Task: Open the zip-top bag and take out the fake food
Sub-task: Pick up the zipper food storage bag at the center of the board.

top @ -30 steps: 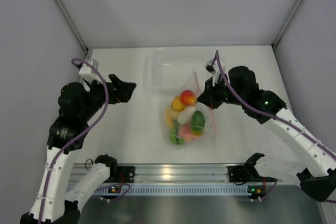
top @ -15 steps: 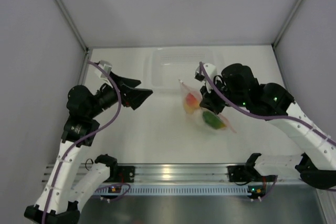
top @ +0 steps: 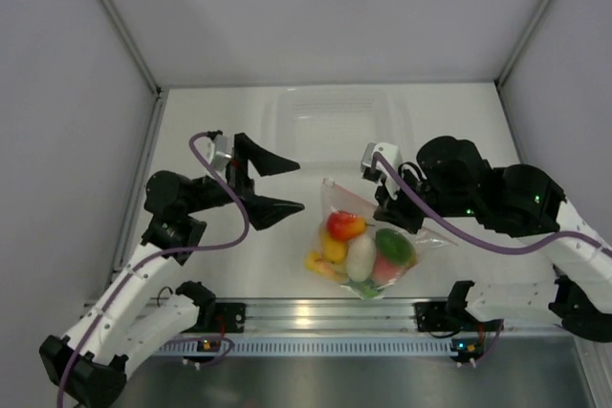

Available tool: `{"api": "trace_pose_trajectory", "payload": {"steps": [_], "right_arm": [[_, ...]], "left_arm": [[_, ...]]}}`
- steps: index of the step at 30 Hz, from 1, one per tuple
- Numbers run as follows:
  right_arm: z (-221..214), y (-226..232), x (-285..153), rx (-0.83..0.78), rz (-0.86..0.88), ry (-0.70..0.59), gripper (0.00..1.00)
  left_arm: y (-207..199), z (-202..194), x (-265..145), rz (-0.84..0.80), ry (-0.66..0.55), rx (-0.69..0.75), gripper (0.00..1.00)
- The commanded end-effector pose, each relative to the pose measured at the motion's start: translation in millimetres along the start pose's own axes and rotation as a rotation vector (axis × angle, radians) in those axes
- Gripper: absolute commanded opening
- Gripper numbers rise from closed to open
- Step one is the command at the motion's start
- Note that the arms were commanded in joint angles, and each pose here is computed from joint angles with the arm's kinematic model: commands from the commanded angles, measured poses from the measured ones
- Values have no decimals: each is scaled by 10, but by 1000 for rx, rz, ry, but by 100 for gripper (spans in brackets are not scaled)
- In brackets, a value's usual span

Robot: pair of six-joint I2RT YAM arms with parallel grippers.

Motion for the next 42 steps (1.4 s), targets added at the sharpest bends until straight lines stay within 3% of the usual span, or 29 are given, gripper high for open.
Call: {"api": "trace_pose_trajectory", "payload": {"steps": [1, 10, 20, 23, 24, 25, 26, 29, 40, 42], "right_arm": [[157, 101, -252, -58, 45, -125, 0], [273, 218, -437, -119, 133, -198, 0], [275, 246, -489, -128, 148, -228, 0], [223, 248, -442, -121, 151, -203, 0], [217, 244, -449, -121, 145, -207, 0], [206, 230, -433, -119, 134, -200, 0], [185, 229, -421, -119, 132, -195, 0], [173, 219, -431, -119, 120, -207, 0], [136, 226, -376, -114, 127, -183, 0], [135, 219, -367, -115, 122, -182, 0]], "left_arm": [[-149, 119, 180, -194, 31, 127, 98], [-28, 42, 475, -255, 72, 116, 96], [-379, -114, 681, -448, 107, 135, 86], [-393, -107, 702, -463, 111, 135, 78], [-403, -97, 706, -467, 111, 134, 67], [-405, -92, 707, -468, 110, 136, 65], [-412, -84, 702, -469, 109, 136, 55], [-439, -68, 673, -465, 100, 145, 46], [-474, -17, 646, -454, 84, 147, 42], [-475, -9, 652, -456, 84, 147, 36]]}}
Point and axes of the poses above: each gripper's point midway between its finger pads, its own x axis out along the fingers, its own y axis along the line the jaws close on, z = x × y, the point moved 5 cm from there along -x, back along the fingers, and after that the axes turned 4 degrees about -x, right-handed, at the moved point
